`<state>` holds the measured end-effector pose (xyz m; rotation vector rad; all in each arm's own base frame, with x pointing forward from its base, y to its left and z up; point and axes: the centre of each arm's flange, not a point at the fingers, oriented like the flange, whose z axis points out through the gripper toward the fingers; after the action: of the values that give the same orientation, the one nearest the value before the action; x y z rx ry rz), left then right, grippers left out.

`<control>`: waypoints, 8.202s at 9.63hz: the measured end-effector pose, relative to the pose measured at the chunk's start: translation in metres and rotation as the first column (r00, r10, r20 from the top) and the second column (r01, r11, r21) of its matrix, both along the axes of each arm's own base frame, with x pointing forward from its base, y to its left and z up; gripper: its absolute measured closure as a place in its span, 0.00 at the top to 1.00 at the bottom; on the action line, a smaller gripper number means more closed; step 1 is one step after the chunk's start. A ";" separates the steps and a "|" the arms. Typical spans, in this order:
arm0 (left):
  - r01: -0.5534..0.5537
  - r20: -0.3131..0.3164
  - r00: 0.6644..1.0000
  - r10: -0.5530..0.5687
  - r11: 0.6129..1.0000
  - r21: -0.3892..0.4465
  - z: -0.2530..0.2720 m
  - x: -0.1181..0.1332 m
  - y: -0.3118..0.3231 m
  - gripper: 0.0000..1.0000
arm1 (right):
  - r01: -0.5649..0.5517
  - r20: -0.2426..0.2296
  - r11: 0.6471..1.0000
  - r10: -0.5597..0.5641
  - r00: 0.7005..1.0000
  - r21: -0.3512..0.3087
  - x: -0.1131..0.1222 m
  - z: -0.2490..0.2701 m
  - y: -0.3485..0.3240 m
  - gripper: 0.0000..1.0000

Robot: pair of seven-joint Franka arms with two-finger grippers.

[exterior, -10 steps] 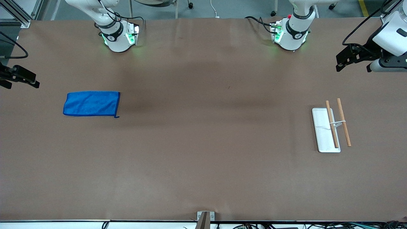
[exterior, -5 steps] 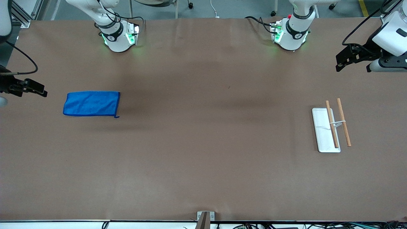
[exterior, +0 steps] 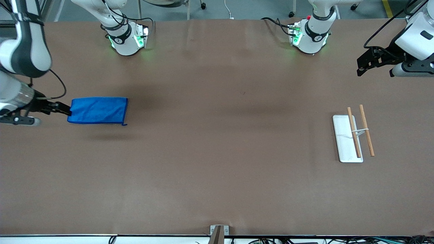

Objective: Right arm passes towel to left arm to hang
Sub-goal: 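Move the right gripper over the blue towel's edge, then lower the right gripper and pinch the blue towel's edge, then lift the blue towel off the table with the right gripper, then carry the towel toward center while the left gripper reaches toward it, then grasp the hanging towel with the left gripper beside the right gripper, then open the right gripper and withdraw while the left gripper pulls towel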

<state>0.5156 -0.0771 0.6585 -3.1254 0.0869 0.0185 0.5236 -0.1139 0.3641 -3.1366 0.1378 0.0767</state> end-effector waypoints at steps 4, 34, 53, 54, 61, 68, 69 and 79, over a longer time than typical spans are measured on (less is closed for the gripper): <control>0.018 -0.001 1.000 -0.018 1.000 -0.001 -0.001 0.002 -0.010 1.00 | 0.007 -0.013 1.000 -0.007 1.000 -0.003 -0.028 -0.108 0.001 0.94; 0.036 -0.093 0.994 -0.063 0.964 -0.264 -0.039 0.038 -0.046 1.00 | -0.115 0.024 0.865 0.118 0.993 0.488 0.003 0.194 0.219 0.03; -0.174 -0.126 0.935 -0.331 -0.118 -0.978 -0.223 0.063 -0.229 1.00 | 0.171 -0.164 0.075 -0.098 0.982 0.982 -0.003 0.218 0.451 0.03; -0.166 -0.116 0.934 -0.338 -0.124 -0.978 -0.215 0.061 -0.226 1.00 | 0.176 -0.168 0.076 -0.101 0.981 0.981 -0.001 0.214 0.458 0.03; -0.162 -0.097 0.931 -0.352 -0.158 -0.974 -0.197 0.051 -0.231 0.96 | 0.188 -0.182 0.058 -0.095 0.979 0.980 -0.001 0.212 0.472 0.03; -0.164 -0.096 0.933 -0.348 -0.172 -0.971 -0.195 0.051 -0.232 0.29 | 0.197 -0.192 0.047 -0.107 0.976 0.979 0.000 0.210 0.481 0.03; -0.164 -0.096 0.934 -0.345 -0.173 -0.971 -0.195 0.052 -0.230 0.12 | 0.198 -0.192 0.047 -0.107 0.975 0.979 0.000 0.210 0.481 0.03; -0.158 -0.177 0.953 -0.246 0.097 -0.983 -0.183 0.090 -0.172 0.03 | 0.101 -0.052 0.275 -0.179 0.982 0.956 0.035 0.198 0.420 1.00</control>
<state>0.6056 -0.2487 0.4757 -4.5179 0.3459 0.8434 0.5587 0.3062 0.5617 -1.8398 0.2508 0.0296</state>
